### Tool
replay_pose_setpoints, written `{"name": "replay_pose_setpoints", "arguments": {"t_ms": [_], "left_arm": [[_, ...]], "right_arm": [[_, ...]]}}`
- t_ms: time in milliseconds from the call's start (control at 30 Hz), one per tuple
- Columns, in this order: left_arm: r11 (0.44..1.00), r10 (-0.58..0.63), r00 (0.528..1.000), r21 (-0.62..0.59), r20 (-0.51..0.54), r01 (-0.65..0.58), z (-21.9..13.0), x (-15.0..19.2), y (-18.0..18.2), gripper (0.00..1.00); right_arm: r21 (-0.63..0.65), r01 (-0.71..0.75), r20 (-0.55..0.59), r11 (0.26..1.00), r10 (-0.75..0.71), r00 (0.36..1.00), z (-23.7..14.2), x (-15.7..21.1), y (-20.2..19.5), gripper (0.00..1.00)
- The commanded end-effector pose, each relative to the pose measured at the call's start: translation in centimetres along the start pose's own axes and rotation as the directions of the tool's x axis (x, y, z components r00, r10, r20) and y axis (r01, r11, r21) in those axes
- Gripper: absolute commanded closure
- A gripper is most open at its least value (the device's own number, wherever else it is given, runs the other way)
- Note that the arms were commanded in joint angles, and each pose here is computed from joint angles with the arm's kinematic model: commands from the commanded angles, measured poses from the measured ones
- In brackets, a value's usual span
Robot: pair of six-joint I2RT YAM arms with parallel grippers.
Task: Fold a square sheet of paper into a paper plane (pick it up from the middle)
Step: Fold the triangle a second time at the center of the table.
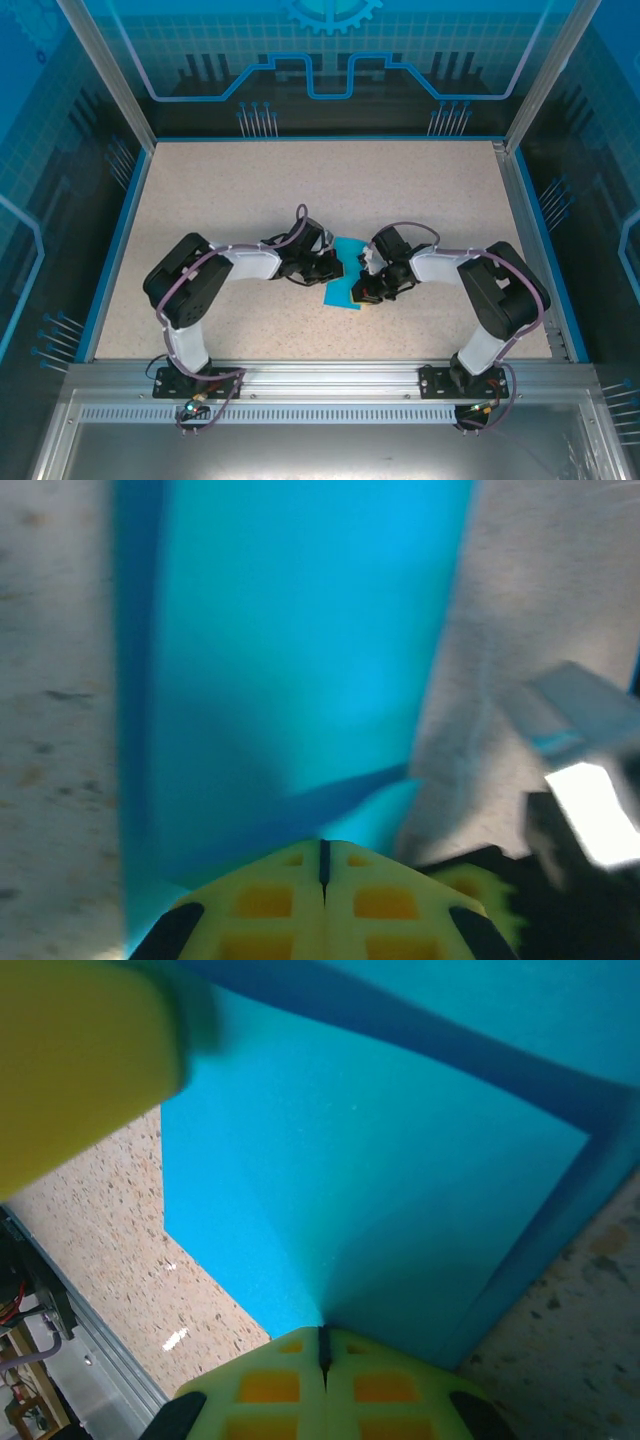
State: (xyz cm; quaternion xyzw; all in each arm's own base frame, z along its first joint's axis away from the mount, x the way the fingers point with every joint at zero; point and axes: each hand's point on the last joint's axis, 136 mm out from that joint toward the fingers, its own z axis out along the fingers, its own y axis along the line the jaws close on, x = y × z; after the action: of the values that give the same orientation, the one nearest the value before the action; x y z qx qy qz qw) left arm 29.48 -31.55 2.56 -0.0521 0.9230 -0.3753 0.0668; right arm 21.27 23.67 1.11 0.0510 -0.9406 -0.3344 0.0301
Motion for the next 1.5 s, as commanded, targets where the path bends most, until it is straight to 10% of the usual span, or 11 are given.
{"name": "replay_pose_setpoints", "arguments": {"t_ms": [0, 300, 1467], "left_arm": [[0.999, -0.033, 0.999, -0.033, 0.009, 0.033, 0.8, -0.3, 1.3, 1.00], [0.995, -0.056, 0.998, -0.079, -0.002, 0.056, 1.3, 0.4, 3.5, 1.00], [0.982, -0.147, 0.989, -0.119, 0.013, 0.147, 1.3, 0.8, 6.3, 1.00]], "right_arm": [[0.009, -0.029, 0.001, 1.000, 0.029, 1.000, -1.2, 0.1, 0.2, 1.00], [-0.065, 0.043, 0.069, 0.997, -0.038, 0.997, -3.1, -2.1, 4.3, 0.94], [0.019, -0.067, -0.087, 0.998, 0.068, 0.994, 0.1, 3.8, -2.2, 0.86]]}}
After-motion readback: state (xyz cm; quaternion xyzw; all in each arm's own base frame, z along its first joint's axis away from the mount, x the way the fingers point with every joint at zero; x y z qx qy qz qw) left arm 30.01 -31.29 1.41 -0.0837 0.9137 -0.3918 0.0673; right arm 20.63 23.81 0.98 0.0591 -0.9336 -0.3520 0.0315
